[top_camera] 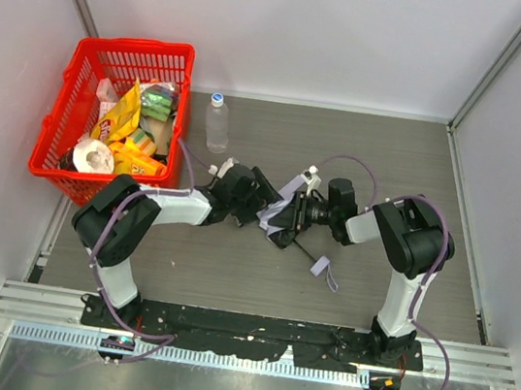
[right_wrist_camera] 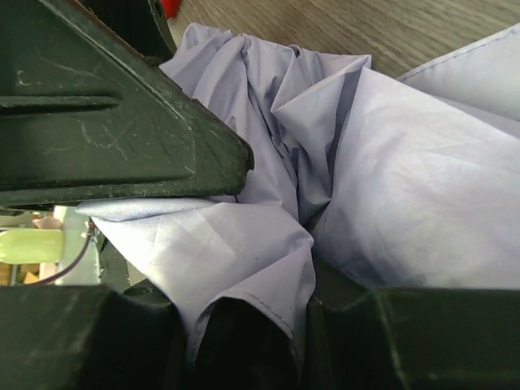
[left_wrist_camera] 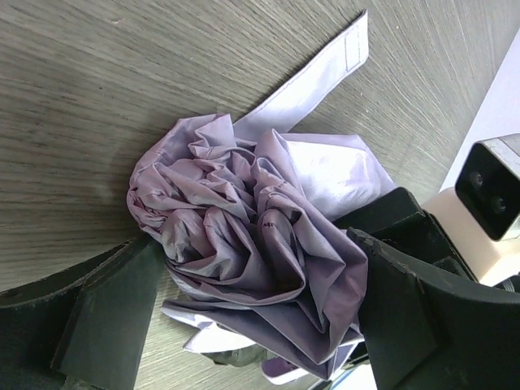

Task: Put away the umbrella

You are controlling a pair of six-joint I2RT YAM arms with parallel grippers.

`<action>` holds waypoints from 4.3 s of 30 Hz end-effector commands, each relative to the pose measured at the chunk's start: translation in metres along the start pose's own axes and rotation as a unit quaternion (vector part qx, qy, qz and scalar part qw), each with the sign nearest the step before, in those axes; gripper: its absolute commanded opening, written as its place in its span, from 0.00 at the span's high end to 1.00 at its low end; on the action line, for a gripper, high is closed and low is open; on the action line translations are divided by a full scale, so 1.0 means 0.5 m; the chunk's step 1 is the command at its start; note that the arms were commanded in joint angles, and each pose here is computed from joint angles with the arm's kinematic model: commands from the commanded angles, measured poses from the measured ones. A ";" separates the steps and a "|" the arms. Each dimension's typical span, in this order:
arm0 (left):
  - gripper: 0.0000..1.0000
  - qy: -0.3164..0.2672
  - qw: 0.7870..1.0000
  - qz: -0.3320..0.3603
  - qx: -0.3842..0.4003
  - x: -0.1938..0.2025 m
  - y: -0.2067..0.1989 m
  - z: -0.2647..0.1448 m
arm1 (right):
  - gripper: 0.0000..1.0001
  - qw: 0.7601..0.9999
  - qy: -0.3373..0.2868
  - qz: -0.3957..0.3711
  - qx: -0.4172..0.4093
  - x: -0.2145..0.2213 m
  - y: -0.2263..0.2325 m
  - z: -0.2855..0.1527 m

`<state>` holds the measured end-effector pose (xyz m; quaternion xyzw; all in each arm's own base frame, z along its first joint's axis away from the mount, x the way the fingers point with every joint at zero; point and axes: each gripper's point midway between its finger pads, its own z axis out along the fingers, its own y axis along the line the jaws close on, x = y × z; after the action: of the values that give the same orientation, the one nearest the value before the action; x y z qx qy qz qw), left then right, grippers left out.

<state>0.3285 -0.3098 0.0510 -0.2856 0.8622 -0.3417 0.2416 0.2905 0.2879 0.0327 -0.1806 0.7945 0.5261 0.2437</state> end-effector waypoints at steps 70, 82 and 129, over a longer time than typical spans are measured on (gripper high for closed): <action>0.00 0.017 0.987 0.100 -0.126 0.013 0.121 -0.021 | 0.99 0.987 0.099 -0.038 0.124 0.087 -0.011 -0.027; 0.33 0.042 0.989 0.079 -0.118 0.046 0.133 0.021 | 0.99 0.994 0.101 -0.015 0.029 0.067 0.003 -0.012; 1.00 0.044 0.981 0.020 -0.187 0.045 0.152 -0.026 | 0.36 0.788 0.089 -0.307 0.526 0.045 -0.078 -0.047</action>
<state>0.3138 -0.3003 0.0392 -0.2992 0.8918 -0.2836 0.1864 0.2888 0.2775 0.0291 -0.3005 0.8573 -0.0227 0.4174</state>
